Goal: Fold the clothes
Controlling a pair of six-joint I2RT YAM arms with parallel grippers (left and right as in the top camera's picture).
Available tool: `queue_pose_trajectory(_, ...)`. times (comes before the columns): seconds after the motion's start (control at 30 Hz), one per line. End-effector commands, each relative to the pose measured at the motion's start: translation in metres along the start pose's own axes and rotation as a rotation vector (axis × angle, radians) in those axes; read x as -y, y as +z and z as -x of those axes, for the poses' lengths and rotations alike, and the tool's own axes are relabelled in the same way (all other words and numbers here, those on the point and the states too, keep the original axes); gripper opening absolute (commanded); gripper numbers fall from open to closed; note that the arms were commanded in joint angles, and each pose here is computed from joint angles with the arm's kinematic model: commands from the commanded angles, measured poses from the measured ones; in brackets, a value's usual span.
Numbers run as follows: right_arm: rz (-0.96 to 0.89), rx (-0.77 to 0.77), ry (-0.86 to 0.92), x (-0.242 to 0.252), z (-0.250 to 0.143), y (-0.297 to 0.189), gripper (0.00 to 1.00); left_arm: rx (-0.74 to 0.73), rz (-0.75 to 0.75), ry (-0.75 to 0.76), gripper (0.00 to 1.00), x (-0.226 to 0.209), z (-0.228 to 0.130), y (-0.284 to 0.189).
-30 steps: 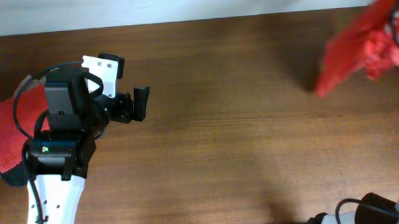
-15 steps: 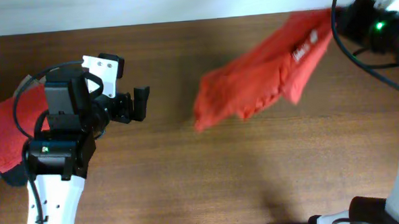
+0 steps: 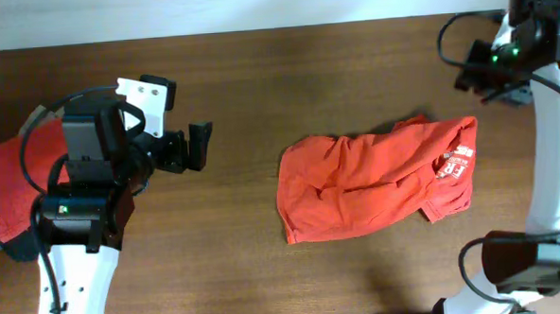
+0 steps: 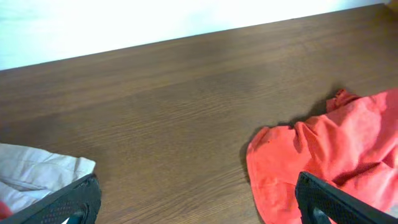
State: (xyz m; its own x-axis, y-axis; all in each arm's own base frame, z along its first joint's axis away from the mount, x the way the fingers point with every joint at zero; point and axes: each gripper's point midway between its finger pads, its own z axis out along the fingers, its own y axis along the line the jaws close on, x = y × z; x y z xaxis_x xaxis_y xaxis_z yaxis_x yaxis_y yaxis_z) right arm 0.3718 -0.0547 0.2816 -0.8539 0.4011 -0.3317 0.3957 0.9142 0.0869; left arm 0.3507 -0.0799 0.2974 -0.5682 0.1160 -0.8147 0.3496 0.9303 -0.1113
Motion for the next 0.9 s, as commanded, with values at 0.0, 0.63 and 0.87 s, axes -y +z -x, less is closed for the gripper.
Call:
queue_pose_trajectory(0.0,0.027,-0.092,-0.061,-0.007,-0.016,0.012,0.63,0.022,-0.035,0.024,0.99,0.007,0.008,-0.004)
queue_pose_trajectory(0.63,0.04,-0.637,0.012,0.01,-0.176,0.171,0.75,-0.079,-0.042,-0.007,0.99,0.001,-0.012,0.022)
queue_pose_trajectory(0.87,0.048,-0.635,0.066,0.01,-0.189,0.188,0.26,-0.088,-0.043,-0.01,0.99,0.0,-0.014,0.026)
